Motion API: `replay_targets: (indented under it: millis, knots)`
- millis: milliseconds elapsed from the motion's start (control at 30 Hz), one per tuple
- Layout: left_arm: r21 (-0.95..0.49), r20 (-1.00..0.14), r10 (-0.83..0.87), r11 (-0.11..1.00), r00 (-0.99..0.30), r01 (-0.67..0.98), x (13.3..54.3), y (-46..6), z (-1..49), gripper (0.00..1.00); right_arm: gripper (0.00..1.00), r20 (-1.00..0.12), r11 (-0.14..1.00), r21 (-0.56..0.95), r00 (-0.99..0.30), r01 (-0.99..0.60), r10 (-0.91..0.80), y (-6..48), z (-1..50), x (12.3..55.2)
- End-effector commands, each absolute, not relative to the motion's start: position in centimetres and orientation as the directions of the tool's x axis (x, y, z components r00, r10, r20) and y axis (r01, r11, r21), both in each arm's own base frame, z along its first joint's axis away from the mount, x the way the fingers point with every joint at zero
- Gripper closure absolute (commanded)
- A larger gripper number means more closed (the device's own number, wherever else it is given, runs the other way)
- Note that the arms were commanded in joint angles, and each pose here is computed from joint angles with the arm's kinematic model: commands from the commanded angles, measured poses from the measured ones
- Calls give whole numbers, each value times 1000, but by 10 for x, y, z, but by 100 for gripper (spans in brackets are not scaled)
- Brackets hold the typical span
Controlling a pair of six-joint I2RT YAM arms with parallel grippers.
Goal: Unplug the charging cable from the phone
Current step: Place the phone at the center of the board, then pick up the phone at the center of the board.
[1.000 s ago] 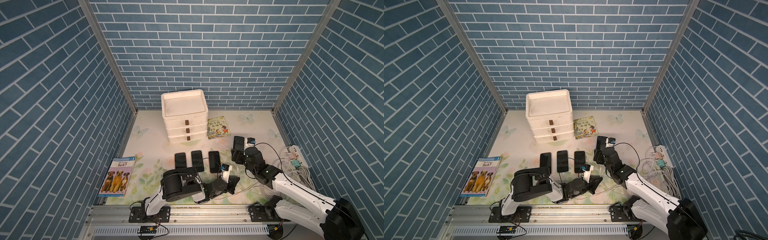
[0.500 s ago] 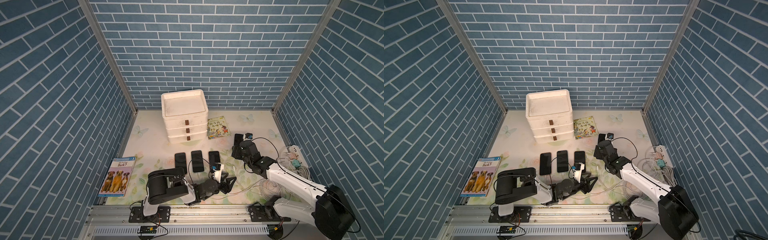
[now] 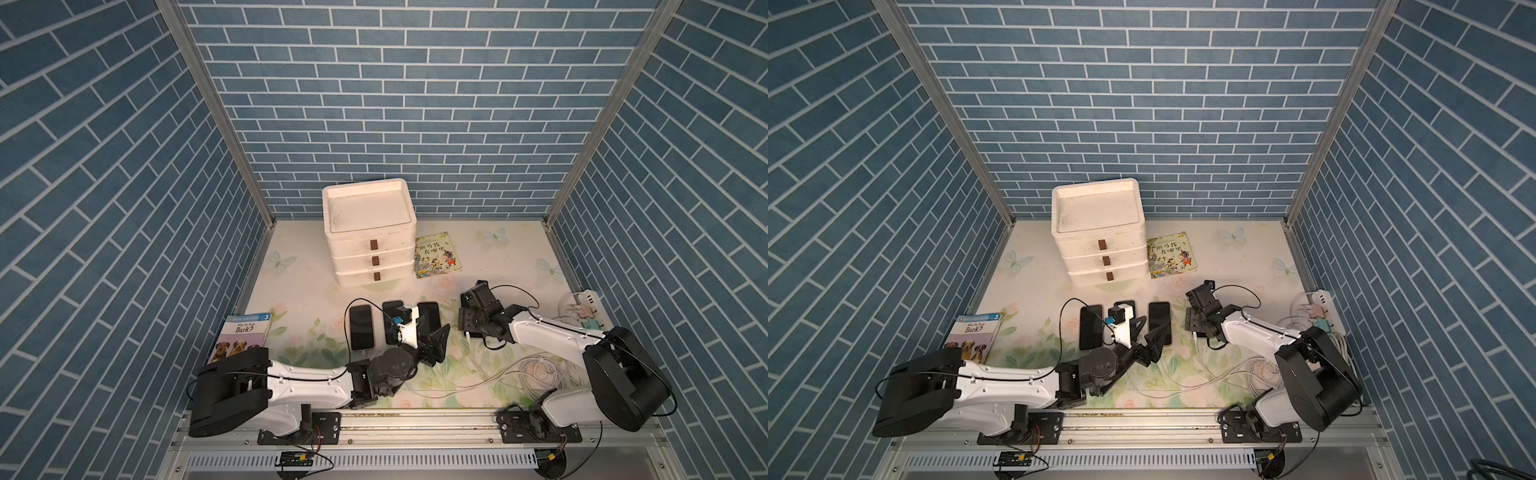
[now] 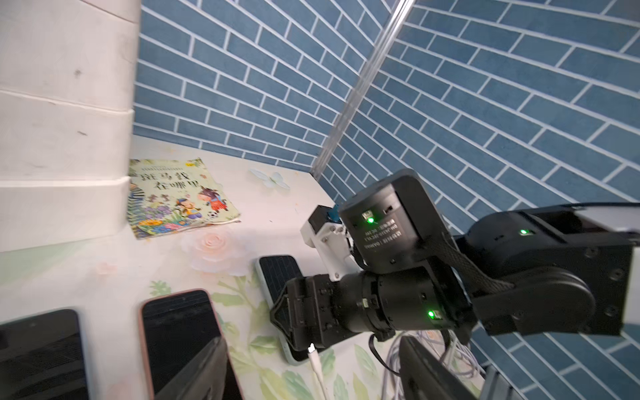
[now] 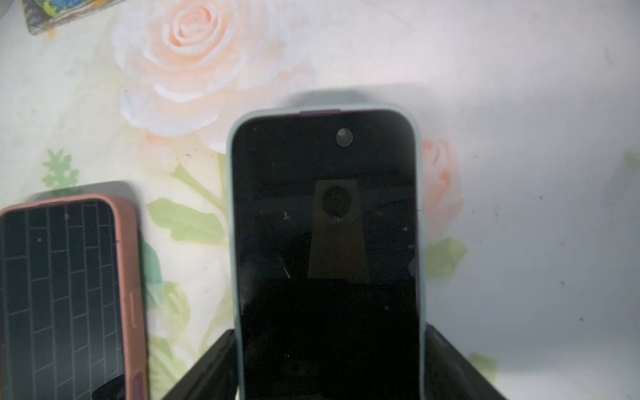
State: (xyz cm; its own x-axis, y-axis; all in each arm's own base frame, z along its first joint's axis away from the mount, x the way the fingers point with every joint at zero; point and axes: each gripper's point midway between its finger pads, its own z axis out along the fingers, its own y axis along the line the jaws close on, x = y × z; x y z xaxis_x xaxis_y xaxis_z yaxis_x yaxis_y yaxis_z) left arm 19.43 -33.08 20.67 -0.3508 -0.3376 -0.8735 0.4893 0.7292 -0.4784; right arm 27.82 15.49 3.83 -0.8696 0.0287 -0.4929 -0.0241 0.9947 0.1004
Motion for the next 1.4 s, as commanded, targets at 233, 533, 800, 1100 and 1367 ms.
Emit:
replay_targets:
  millis: [233,533,800,1100,1367]
  knots:
    - [-341,-917,-223,869,-330,359,206,-295,183,0,78,-476,987,133,-879,-85,-11,174,42,285]
    - [-310,-915,-184,890,-358,335,209,-297,170,0,35,-453,992,94,-891,-79,-28,171,35,283]
    - [-300,-905,-181,913,-384,276,217,-290,162,0,0,-491,996,62,-870,-71,-32,165,53,289]
    - [-243,-869,-103,941,-485,234,233,-303,134,0,1,-698,995,-54,-715,86,24,137,129,293]
    - [-199,-798,-13,949,-602,245,256,-332,105,0,0,-795,955,286,-577,-82,188,150,177,267]
